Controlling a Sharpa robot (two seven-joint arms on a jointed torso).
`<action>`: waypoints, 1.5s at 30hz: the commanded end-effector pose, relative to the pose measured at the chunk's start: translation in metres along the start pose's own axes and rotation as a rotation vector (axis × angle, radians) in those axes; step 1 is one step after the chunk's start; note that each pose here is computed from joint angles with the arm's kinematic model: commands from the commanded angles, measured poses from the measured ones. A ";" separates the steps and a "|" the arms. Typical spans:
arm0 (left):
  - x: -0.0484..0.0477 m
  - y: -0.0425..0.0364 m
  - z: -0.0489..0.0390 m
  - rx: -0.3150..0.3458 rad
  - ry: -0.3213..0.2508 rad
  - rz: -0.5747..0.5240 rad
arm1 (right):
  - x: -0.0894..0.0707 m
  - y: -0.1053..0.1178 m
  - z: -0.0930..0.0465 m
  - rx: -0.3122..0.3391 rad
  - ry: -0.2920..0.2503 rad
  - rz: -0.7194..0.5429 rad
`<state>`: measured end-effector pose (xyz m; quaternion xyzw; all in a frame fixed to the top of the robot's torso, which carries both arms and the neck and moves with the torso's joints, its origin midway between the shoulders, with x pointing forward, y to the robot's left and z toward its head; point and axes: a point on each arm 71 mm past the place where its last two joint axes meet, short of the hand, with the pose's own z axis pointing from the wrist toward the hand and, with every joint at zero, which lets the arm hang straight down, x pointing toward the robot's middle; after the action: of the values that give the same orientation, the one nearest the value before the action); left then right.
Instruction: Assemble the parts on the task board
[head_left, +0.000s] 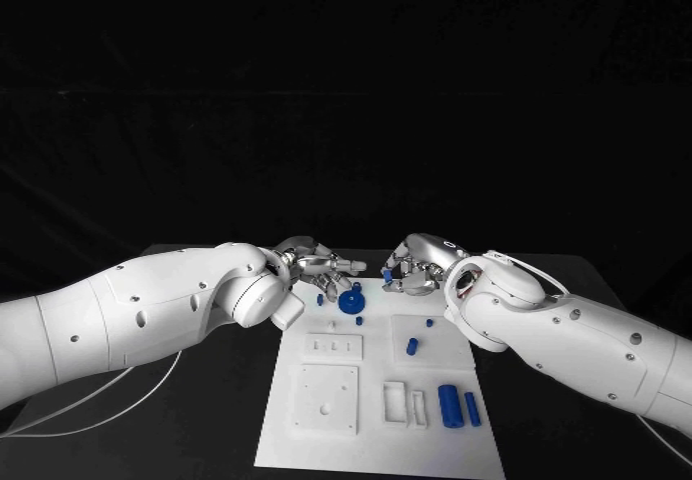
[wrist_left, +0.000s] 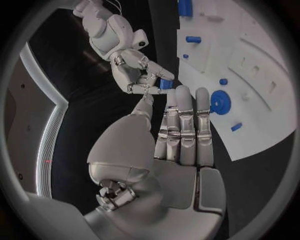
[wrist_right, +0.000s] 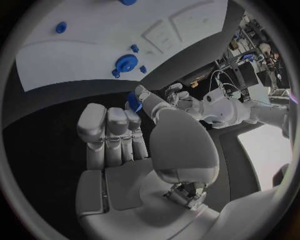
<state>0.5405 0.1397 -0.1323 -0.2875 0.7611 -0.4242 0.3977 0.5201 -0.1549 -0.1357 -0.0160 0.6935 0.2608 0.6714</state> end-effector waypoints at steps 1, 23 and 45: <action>0.0017 0.0014 0.0014 -0.052 -0.004 0.020 | 0.001 0.005 0.000 0.012 -0.008 -0.030; 0.0149 0.0031 0.0057 -0.093 0.044 0.085 | 0.011 0.027 0.000 -0.033 0.028 -0.031; 0.0255 0.0004 0.0063 -0.097 0.097 0.073 | 0.016 0.034 0.001 -0.040 0.043 -0.042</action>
<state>0.5345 0.1208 -0.1439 -0.2633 0.8039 -0.3806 0.3737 0.5068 -0.1213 -0.1388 -0.0412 0.6998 0.2666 0.6615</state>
